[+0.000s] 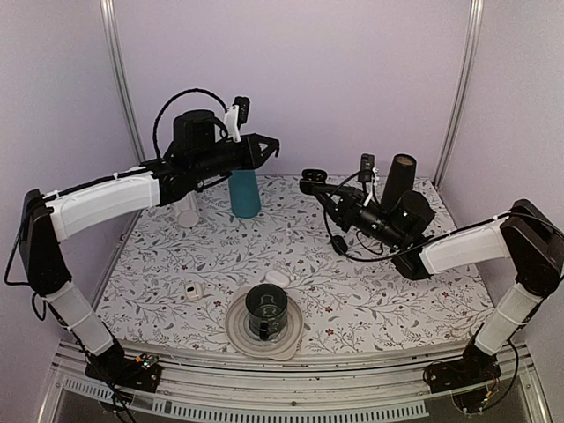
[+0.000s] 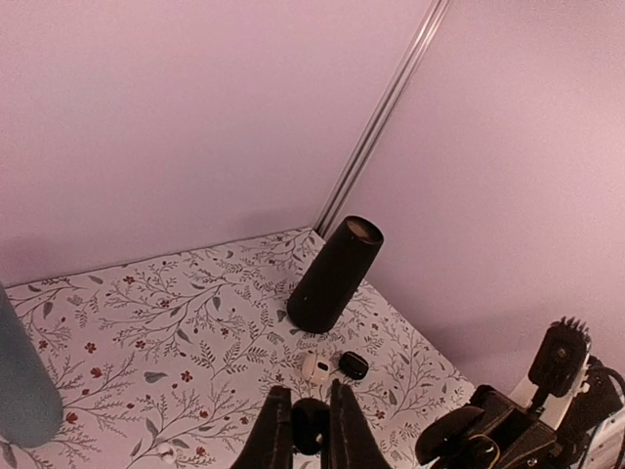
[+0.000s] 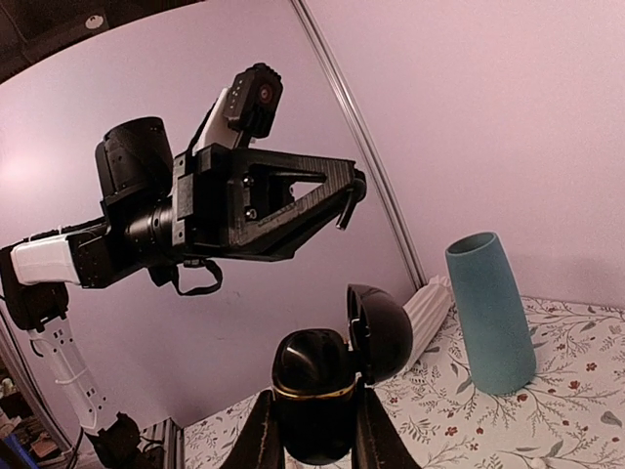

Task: Insert the wireless bluetooth earbuds into the charging case
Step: Insert the left earbud into the left side groove of the charging case.

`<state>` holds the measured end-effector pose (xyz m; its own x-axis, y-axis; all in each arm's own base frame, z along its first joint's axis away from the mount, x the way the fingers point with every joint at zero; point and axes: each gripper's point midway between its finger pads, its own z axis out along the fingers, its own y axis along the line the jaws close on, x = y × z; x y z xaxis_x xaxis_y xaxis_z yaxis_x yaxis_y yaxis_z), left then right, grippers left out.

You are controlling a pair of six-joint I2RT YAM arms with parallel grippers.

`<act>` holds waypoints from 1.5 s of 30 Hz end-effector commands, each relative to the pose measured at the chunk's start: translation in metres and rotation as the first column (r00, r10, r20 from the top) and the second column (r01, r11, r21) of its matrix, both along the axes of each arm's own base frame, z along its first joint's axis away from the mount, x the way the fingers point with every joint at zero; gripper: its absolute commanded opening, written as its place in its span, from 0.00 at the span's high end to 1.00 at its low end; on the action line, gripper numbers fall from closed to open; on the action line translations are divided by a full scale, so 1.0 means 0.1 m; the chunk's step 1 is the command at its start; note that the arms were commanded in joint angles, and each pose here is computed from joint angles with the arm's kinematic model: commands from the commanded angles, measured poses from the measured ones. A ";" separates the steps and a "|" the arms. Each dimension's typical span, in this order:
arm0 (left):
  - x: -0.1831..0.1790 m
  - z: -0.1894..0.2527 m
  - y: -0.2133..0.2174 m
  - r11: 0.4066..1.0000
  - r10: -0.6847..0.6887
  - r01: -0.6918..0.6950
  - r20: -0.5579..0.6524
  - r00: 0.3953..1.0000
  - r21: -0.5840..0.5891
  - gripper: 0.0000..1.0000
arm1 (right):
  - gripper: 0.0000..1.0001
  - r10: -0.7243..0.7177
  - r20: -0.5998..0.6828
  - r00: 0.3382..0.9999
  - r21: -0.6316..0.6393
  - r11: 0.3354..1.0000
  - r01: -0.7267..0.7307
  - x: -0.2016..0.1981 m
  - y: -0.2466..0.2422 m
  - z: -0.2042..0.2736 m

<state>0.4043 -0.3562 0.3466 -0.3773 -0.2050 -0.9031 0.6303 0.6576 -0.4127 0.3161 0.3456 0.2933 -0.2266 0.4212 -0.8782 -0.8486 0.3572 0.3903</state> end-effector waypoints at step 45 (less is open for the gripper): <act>-0.67 0.51 -0.23 0.979 -0.146 0.179 0.274 0.951 -0.099 0.89 | 0.97 0.159 0.058 0.986 0.218 0.961 -0.168 0.00 0.42 0.67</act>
